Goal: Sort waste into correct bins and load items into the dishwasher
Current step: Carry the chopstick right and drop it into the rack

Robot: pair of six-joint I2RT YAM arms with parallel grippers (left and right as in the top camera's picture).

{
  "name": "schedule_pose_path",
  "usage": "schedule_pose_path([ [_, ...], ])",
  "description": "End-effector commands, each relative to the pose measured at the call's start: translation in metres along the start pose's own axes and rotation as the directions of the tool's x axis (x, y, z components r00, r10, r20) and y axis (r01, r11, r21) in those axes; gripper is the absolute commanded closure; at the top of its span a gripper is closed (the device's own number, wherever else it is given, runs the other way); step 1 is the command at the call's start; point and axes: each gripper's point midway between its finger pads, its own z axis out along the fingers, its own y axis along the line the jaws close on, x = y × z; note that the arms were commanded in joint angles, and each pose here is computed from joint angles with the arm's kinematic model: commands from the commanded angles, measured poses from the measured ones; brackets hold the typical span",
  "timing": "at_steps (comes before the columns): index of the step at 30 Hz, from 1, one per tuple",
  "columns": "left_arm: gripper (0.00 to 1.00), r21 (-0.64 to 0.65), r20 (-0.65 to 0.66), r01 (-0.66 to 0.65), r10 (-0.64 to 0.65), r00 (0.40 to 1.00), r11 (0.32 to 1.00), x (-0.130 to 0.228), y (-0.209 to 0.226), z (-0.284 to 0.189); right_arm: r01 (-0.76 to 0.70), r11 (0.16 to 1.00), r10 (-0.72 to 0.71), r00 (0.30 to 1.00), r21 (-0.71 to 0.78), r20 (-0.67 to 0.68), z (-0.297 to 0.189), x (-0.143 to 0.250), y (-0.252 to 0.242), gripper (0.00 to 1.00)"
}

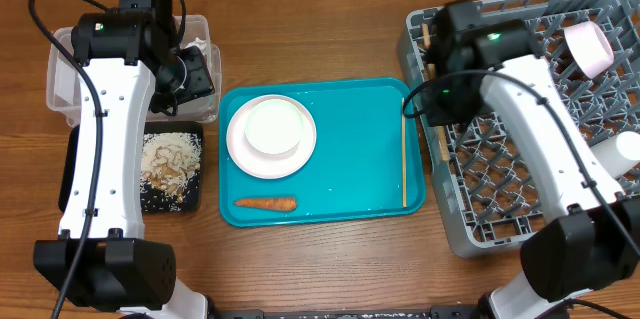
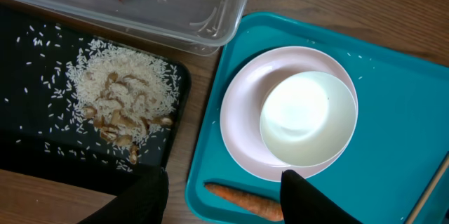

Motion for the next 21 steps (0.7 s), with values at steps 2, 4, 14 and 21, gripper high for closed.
schedule_pose_path([
  [2,0.46,0.017,0.002,0.006,-0.006,1.000,1.000,-0.001,-0.002,-0.003,0.002,0.999,0.000,0.999,0.045,-0.041,0.010,0.008,-0.030,0.96],
  [4,0.46,0.017,0.002,0.006,-0.006,1.000,1.000,-0.001,-0.002,-0.003,-0.023,0.999,0.026,0.998,0.048,-0.057,0.014,0.012,-0.039,0.96],
  [14,0.46,0.017,0.001,0.005,-0.005,1.000,1.000,0.000,-0.002,-0.003,0.054,0.998,-0.051,0.989,0.021,-0.136,0.042,0.032,-0.041,0.96],
  [21,0.46,0.017,0.003,0.005,-0.005,1.000,1.000,-0.001,-0.002,-0.003,0.158,0.986,-0.164,0.972,-0.046,-0.171,0.053,0.044,-0.033,0.96],
])
